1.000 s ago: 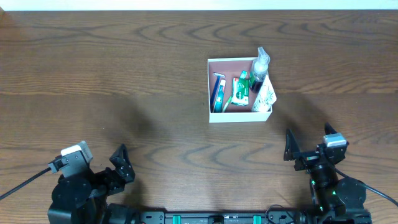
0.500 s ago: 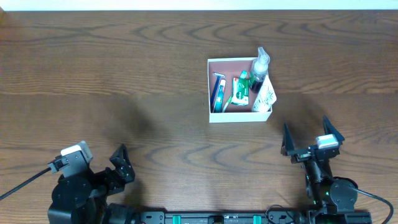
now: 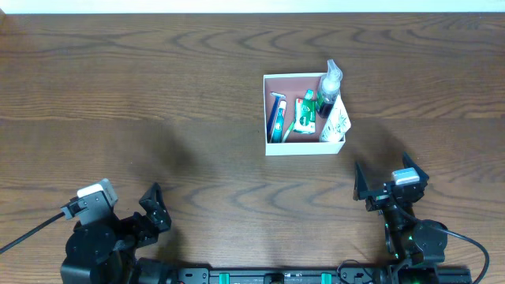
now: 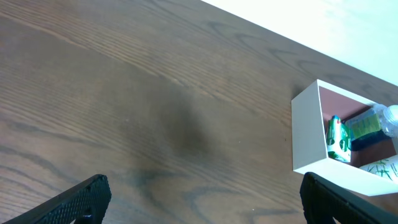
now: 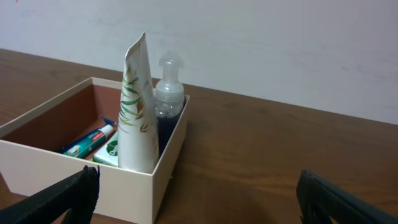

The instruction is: Pack container

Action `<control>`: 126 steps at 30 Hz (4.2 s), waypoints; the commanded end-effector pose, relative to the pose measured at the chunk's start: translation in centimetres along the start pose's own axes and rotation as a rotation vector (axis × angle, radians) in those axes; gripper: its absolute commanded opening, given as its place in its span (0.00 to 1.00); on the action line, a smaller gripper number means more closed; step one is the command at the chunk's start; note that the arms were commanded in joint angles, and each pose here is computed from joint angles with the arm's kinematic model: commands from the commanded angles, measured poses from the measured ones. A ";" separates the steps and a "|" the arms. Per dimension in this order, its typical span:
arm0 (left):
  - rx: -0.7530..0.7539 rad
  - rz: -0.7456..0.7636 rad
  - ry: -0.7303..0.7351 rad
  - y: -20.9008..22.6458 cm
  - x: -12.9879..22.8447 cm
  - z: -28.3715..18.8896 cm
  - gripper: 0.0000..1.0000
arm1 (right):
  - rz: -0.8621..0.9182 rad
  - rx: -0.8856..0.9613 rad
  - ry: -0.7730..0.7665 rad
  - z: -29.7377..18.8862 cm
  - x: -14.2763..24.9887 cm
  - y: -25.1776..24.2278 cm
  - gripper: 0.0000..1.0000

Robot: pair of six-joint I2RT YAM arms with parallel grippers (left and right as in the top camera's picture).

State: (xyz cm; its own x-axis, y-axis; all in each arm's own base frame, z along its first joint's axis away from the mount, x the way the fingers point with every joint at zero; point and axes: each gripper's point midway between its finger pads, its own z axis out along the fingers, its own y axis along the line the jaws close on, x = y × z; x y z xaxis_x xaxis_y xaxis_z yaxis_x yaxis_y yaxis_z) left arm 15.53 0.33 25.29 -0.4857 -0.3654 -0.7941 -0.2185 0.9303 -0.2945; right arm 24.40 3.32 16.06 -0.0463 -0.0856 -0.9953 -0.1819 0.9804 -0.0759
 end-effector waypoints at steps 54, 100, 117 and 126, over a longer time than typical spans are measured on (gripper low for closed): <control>-0.016 0.007 -0.012 0.3 -0.2 -0.1 0.98 | -0.006 -0.018 0.005 0.0 0.2 0.4 0.99; 0.287 0.276 -0.166 -3.7 1.8 4.4 0.98 | -0.006 -0.019 0.005 0.0 0.2 0.4 0.99; 0.289 0.351 -0.274 -1.9 5.8 11.2 0.98 | -0.006 -0.018 0.005 0.0 0.2 0.4 0.99; 0.285 0.363 -0.289 -1.7 6.0 11.8 0.98 | -0.006 -0.019 0.005 0.0 0.2 0.4 0.99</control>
State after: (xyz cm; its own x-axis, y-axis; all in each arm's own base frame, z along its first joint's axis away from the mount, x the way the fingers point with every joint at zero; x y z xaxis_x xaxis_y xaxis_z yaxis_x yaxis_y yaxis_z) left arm 22.95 -3.13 14.15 -0.2530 -0.0632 -0.9654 0.1677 0.9799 -0.1081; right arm 24.40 3.32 16.06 -0.0463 -0.0856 -0.9953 -0.1819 0.9804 -0.0759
